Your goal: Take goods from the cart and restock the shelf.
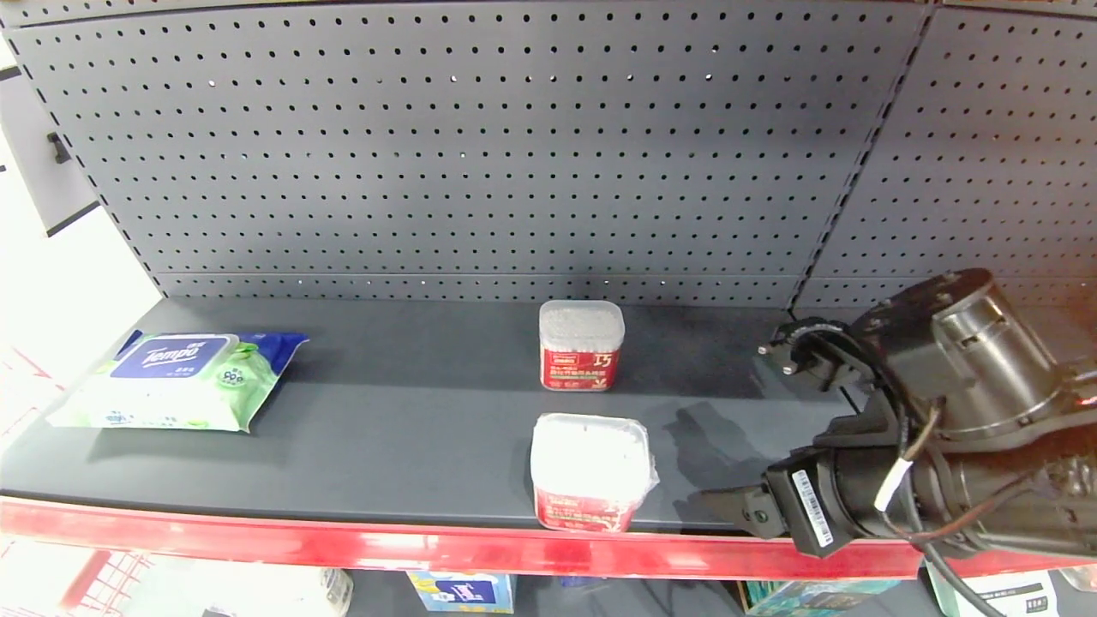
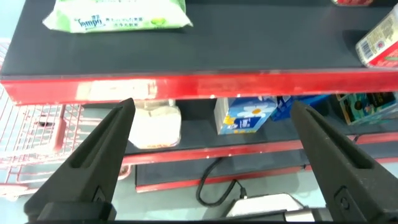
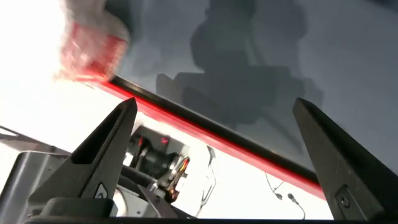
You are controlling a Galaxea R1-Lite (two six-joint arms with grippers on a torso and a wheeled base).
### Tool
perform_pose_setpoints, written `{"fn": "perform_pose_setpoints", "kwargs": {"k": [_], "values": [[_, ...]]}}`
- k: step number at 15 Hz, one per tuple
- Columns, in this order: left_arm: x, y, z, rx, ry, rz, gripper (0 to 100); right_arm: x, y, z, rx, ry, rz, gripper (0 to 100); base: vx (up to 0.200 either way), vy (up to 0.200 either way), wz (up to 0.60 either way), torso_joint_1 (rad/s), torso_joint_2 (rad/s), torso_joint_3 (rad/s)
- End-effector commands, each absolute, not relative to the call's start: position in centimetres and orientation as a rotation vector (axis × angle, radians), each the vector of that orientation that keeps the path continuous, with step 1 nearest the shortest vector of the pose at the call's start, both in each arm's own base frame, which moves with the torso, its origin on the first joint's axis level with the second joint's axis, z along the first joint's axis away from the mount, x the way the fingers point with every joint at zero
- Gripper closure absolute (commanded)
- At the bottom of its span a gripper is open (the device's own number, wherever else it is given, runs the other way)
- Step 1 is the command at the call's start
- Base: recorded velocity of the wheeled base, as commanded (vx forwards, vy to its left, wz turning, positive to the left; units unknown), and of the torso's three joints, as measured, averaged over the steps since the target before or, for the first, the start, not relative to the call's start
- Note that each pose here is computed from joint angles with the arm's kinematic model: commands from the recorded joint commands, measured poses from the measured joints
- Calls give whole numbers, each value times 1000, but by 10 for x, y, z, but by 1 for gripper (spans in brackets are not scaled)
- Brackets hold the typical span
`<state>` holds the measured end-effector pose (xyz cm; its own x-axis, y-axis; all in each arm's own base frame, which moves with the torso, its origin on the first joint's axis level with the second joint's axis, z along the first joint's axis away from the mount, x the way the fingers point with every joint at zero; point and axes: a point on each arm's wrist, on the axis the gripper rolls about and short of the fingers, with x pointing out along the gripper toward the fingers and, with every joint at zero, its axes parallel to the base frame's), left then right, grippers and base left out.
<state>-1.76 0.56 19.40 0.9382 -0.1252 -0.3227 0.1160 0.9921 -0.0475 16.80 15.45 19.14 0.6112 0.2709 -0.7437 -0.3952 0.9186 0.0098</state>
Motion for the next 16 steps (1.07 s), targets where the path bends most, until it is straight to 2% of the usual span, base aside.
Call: {"fn": "perform_pose_setpoints", "kwargs": {"k": [1,5,7,8,10,11,13,16], "values": [[-11,4,197,-26,331,-126,0,158,147,200,-155,780,376,0,0,0,0,0,0,0],[-13,5,196,-29,316,-128,0,140,147,236,-154,605,407,0,0,0,0,0,0,0],[-20,6,192,-33,291,-131,0,113,124,259,-223,450,413,0,0,0,0,0,0,0],[-27,8,189,-36,271,-133,0,91,98,276,-271,327,393,0,0,0,0,0,0,0],[-39,10,182,-33,288,-128,0,67,64,286,-257,219,285,0,0,0,0,0,0,0],[-50,13,171,-27,332,-126,0,47,31,291,-204,146,131,0,0,0,0,0,0,0],[-61,15,160,-19,380,-122,0,10,-12,281,-193,170,-111,0,0,0,0,0,0,0],[-60,14,157,-28,409,-97,0,-47,-34,255,-180,229,-395,0,0,0,0,0,0,0]]}}
